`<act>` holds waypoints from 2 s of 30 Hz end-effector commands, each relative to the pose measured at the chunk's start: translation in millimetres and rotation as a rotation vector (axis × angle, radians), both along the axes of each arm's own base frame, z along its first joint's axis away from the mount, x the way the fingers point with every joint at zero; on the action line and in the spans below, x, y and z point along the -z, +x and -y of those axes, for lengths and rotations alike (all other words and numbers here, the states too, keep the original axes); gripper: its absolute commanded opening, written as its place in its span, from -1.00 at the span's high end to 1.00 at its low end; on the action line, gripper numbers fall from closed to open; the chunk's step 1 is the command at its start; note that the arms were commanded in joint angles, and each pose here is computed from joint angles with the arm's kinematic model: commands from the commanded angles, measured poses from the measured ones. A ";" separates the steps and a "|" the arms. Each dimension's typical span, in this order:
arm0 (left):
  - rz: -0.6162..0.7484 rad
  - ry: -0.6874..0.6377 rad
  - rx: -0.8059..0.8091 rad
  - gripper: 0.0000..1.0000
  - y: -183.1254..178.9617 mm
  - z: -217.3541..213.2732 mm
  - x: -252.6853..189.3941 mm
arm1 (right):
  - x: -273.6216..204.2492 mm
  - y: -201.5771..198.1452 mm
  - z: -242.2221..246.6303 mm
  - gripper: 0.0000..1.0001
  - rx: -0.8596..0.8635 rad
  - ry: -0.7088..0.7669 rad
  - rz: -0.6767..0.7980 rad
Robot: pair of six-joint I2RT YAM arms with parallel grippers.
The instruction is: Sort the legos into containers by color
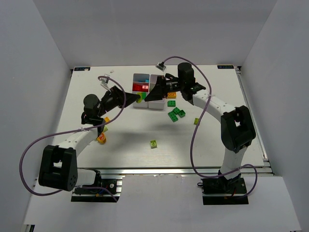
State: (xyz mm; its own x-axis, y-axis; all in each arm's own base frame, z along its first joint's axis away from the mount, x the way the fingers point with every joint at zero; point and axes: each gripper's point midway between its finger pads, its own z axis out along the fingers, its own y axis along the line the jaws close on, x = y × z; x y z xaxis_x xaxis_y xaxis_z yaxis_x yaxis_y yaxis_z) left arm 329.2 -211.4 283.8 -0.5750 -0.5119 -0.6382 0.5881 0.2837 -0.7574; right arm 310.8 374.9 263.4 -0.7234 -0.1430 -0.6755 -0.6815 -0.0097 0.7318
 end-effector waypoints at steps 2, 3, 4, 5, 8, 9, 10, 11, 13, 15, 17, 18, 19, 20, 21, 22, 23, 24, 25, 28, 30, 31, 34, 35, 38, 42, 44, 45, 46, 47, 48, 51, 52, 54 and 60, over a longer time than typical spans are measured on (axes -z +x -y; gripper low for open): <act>0.037 -0.015 0.014 1.00 -7.2 1.5 -9.3 | -26.4 -4.8 -8.6 -0.52 -0.055 0.077 0.064; 0.037 -0.014 0.014 1.00 -6.5 1.6 -8.8 | -26.9 -5.9 -9.7 -0.50 -0.059 0.079 0.063; 0.036 -0.014 0.014 1.00 -6.3 1.6 -8.6 | -27.9 -6.6 -10.1 -0.49 -0.061 0.081 0.068; 0.034 -0.014 0.015 1.00 -5.9 2.3 -7.6 | -27.6 -6.3 -10.3 -0.48 -0.061 0.081 0.067; 0.035 -0.018 0.019 1.00 -5.6 2.4 -7.7 | -25.0 -5.6 -11.4 -0.42 -0.061 0.080 0.066; 0.032 -0.018 0.021 1.00 -5.4 2.6 -6.9 | -24.1 -5.1 -11.7 -0.40 -0.059 0.080 0.066; 0.033 -0.018 0.026 1.00 -6.4 2.9 -6.7 | -24.3 -5.1 -12.5 -0.39 -0.059 0.081 0.067; 0.031 -0.018 0.027 1.00 -6.4 3.0 -6.2 | -25.2 -5.0 -13.4 -0.37 -0.062 0.085 0.073; 0.027 -0.016 0.029 1.00 -6.5 3.2 -3.7 | -25.7 -4.6 -15.4 -0.32 -0.064 0.089 0.076; 0.022 -0.016 0.030 1.00 -7.0 3.3 -1.9 | -29.6 -3.3 -17.2 -0.20 -0.065 0.102 0.088; 0.020 -0.019 0.031 1.00 -7.8 3.2 -1.5 | -30.2 -1.9 -18.1 -0.10 -0.065 0.108 0.093; 0.023 -0.020 0.031 1.00 -7.7 3.6 -1.8 | -31.8 -2.2 -18.2 0.03 -0.070 0.114 0.100; 0.024 -0.023 0.030 1.00 -8.5 3.0 -2.2 | -30.6 -2.3 -18.4 0.10 -0.073 0.114 0.098; 0.024 -0.025 0.031 1.00 -8.8 3.3 -2.2 | -31.3 -2.3 -18.5 0.18 -0.076 0.118 0.105; 0.023 -0.026 0.029 1.00 -8.8 2.8 -1.6 | -31.1 -3.6 -18.0 0.39 -0.084 0.120 0.107; 0.026 -0.027 0.031 1.00 -9.4 2.8 -2.0 | -31.5 -4.6 -17.7 0.52 -0.090 0.128 0.115; 0.028 -0.028 0.031 1.00 -10.0 2.7 -2.1 | -32.2 -5.4 -16.6 0.67 -0.093 0.130 0.119; 0.030 -0.029 0.035 1.00 -11.0 2.9 -1.9 | -33.0 -5.9 -14.8 0.91 -0.097 0.131 0.125; 0.042 -0.032 0.035 1.00 -11.9 2.7 -3.8 | -28.7 -2.9 -10.7 0.99 -0.088 0.127 0.129; 0.065 -0.037 0.021 1.00 -13.1 1.4 -3.6 | -18.9 10.8 6.9 1.00 -0.040 0.097 0.145; 0.064 -0.046 0.005 1.00 -12.1 -0.2 -0.2 | -15.8 21.0 18.7 1.00 -0.003 0.079 0.160; 0.077 -0.070 -0.019 1.00 -9.5 -2.9 -4.6 | -12.7 32.7 31.3 1.00 0.028 0.057 0.189; 0.073 -0.115 -0.030 1.00 -7.3 -4.2 -4.8 | -9.3 58.4 51.7 1.00 0.105 0.009 0.254; 0.066 -0.115 -0.028 1.00 -6.0 -3.8 -3.4 | -5.8 71.5 56.8 1.00 0.147 -0.043 0.321; 0.026 -0.080 -0.036 1.00 3.6 -1.9 4.4 | 0.9 110.4 70.3 1.00 0.245 -0.174 0.532; -0.043 -0.004 -0.051 1.00 15.9 0.5 21.0 | 28.9 148.6 85.0 1.00 0.314 -0.396 0.692; -0.045 0.025 -0.048 1.00 19.7 4.9 22.0 | 40.8 166.4 89.3 1.00 0.335 -0.469 0.754; -0.057 0.045 -0.053 1.00 21.4 5.3 26.9 | 34.9 173.8 87.9 1.00 0.329 -0.479 0.817; -0.053 0.050 -0.048 1.00 21.2 8.0 26.0 | 42.5 179.5 85.9 1.00 0.322 -0.495 0.833; -0.057 0.052 -0.053 1.00 22.2 8.5 27.7 | 42.7 184.6 85.4 1.00 0.328 -0.512 0.856; -0.057 0.052 -0.053 1.00 22.1 9.3 28.3 | 38.0 188.2 79.6 1.00 0.323 -0.514 0.897; -0.057 0.051 -0.045 1.00 21.3 12.7 28.7 | 51.5 202.5 72.4 1.00 0.339 -0.556 0.928; -0.059 0.050 -0.040 1.00 20.6 14.4 28.9 | 45.5 208.7 70.4 1.00 0.349 -0.556 0.962; -0.060 0.055 -0.033 1.00 21.0 16.7 29.0 | 48.1 217.1 68.8 1.00 0.362 -0.581 0.987; -0.064 0.065 -0.026 1.00 22.4 19.5 30.2 | 64.2 233.3 67.6 0.84 0.358 -0.638 1.045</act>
State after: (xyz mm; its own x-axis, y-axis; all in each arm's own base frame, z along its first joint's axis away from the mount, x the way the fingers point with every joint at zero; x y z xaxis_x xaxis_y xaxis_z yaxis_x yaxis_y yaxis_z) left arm 347.1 -228.7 235.9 -0.6392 -0.4854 -0.5965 0.4871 0.3448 -0.8024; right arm 527.1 309.9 167.5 -0.0583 -0.5412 -0.8389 -0.8694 0.4405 -0.2238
